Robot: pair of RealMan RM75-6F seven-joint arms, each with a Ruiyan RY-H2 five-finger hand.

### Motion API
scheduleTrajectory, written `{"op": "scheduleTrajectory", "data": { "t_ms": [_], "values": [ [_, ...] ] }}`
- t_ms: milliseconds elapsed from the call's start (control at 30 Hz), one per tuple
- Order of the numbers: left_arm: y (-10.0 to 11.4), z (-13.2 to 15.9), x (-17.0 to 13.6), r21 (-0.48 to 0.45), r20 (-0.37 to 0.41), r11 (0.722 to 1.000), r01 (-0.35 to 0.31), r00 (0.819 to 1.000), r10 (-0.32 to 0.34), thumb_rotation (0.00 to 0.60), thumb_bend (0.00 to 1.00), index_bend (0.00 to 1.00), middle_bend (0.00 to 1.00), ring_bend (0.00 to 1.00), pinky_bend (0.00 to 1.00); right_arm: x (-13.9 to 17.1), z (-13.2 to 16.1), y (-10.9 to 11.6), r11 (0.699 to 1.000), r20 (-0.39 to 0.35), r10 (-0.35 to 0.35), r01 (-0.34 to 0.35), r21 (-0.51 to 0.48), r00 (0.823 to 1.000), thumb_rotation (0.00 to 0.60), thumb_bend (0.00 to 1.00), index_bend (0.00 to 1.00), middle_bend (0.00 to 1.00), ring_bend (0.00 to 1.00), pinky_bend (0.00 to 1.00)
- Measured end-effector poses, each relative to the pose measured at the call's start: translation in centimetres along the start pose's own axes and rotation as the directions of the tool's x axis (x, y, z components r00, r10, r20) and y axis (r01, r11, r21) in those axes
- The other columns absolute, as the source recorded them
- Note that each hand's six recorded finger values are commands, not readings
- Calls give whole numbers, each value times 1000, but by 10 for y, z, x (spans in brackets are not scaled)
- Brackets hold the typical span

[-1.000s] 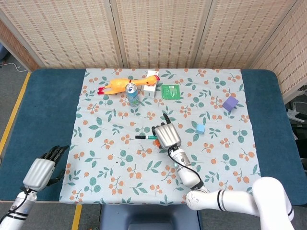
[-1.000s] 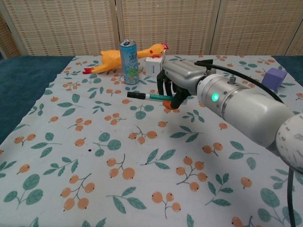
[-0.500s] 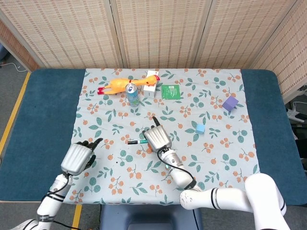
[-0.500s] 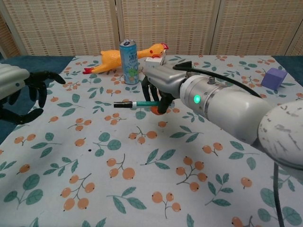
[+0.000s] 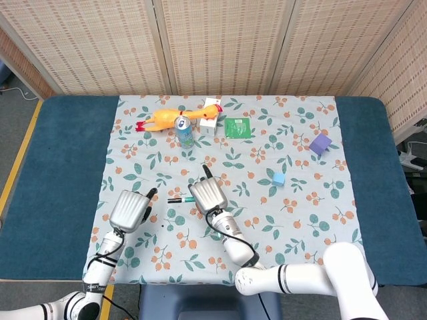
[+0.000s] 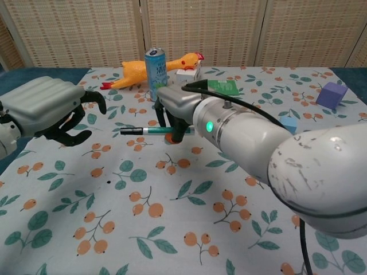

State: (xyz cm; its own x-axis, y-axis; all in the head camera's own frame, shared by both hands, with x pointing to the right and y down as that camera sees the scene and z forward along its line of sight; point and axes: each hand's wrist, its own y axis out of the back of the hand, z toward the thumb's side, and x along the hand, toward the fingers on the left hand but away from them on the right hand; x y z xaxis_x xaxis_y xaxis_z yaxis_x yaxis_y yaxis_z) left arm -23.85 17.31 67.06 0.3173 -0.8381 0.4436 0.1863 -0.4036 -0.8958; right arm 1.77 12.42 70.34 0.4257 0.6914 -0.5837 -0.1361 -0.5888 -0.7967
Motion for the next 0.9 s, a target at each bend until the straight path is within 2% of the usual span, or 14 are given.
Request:
{"op": "scheduleTrajectory", "data": {
  "t_ms": [467,733,900],
  "values": [
    [-12,18,15,133,1,991,12,1000,-13,600,367,360,843,741,866,-2,2,6,999,15,-7,7,-41,1000,600,334,915,771,395,0],
    [-14,21,19,146,0,989,-6,1000,6,600,366,460,865,762,886,-1,3,6,999,10,-6,6,-35,1000,600,334,915,771,395,0],
    [-15,23,20,136,2,991,-18,1000,18,600,368,473,868,767,893,0,6,0,1000,8,5,-5,-23,1000,600,334,915,771,395,0]
  ]
}}
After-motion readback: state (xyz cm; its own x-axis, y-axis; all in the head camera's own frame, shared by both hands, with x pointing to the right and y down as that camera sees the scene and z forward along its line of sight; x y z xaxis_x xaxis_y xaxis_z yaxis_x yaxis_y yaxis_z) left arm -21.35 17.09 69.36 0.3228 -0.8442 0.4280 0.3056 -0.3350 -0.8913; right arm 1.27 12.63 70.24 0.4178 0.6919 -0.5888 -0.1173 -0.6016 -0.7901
